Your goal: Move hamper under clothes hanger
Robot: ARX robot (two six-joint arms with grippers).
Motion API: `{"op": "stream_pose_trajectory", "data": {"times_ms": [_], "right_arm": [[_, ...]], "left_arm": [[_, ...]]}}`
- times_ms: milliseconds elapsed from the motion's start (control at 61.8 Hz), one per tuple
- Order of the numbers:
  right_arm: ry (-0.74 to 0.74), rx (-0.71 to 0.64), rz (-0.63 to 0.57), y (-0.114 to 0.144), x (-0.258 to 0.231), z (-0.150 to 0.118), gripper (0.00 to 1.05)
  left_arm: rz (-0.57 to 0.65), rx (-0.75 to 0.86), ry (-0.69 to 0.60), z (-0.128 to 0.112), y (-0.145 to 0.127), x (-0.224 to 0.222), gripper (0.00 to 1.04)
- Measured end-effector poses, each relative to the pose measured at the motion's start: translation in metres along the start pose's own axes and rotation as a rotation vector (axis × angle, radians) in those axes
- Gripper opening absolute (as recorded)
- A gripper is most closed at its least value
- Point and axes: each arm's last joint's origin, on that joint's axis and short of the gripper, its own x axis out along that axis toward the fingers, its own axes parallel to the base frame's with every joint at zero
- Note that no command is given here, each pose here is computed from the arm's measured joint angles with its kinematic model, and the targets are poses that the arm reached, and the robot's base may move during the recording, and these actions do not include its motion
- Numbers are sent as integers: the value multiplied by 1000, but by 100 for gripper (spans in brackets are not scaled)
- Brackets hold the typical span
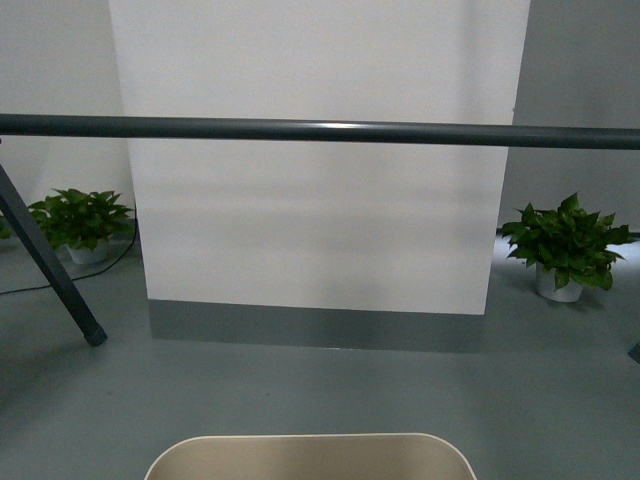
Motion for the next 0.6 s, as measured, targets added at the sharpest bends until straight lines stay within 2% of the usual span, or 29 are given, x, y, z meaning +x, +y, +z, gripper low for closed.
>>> {"op": "stream_pose_trajectory", "data": {"times_ms": [599], "right_arm": [[-8,0,0,0,-17,2,2]], "left_arm": [[0,0,-14,4,0,-17,3]]}}
